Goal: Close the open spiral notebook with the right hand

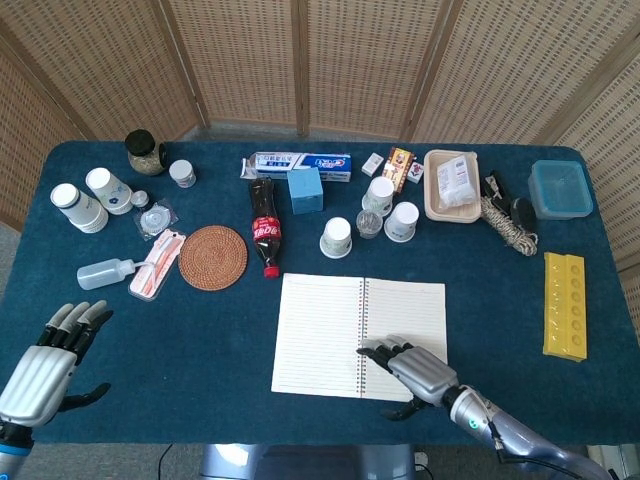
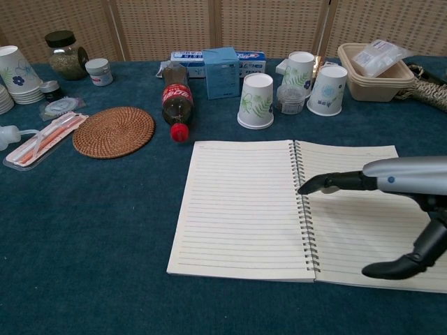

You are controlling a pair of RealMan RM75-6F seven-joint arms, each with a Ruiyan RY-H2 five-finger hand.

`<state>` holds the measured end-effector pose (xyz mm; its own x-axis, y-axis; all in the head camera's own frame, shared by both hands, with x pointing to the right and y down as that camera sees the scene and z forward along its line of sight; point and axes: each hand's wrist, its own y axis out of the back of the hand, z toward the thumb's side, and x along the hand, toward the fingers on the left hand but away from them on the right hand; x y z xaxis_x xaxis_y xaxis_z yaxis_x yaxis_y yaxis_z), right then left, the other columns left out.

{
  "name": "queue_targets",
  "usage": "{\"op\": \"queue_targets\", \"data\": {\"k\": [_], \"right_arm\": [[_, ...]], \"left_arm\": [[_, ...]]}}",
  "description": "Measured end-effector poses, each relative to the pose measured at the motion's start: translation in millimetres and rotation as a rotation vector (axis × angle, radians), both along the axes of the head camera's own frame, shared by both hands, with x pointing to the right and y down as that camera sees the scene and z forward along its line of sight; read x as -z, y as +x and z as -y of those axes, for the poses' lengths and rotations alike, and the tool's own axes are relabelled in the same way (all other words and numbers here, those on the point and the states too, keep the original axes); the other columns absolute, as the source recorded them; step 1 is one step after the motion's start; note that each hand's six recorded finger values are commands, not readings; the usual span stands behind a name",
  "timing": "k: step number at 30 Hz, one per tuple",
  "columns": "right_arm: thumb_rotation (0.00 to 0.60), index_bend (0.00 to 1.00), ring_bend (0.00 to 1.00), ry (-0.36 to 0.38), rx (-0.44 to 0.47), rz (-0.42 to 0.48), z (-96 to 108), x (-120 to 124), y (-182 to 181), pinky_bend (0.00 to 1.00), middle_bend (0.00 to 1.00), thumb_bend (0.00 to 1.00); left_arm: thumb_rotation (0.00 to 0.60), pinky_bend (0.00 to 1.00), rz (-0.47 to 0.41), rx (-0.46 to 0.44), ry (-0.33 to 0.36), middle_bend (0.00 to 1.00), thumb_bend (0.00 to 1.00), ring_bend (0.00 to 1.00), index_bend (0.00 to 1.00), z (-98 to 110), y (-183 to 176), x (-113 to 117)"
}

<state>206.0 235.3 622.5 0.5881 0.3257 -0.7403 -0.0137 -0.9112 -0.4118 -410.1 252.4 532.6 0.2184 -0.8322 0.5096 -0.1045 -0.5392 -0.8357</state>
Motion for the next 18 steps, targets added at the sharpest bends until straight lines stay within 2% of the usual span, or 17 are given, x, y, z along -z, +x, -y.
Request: {"op": "queue_targets", "data": {"k": [6,18], "right_arm": [[0.464,0.00,0.00,-0.012,0.014,-0.024,7,-17,-6,0.00,0.00,0.35],[0.458,0.00,0.00,-0.066,0.013,-0.091,-13,-37,14,0.00,0.00,0.34]], "left_arm": [[0.600,0.00,0.003,0.003,0.002,0.00,0.07,0.00,0.00,1,-1,1],[0.600,0.00,-0.020,-0.003,-0.003,0.00,0.07,0.00,0.00,4,2,15]]}}
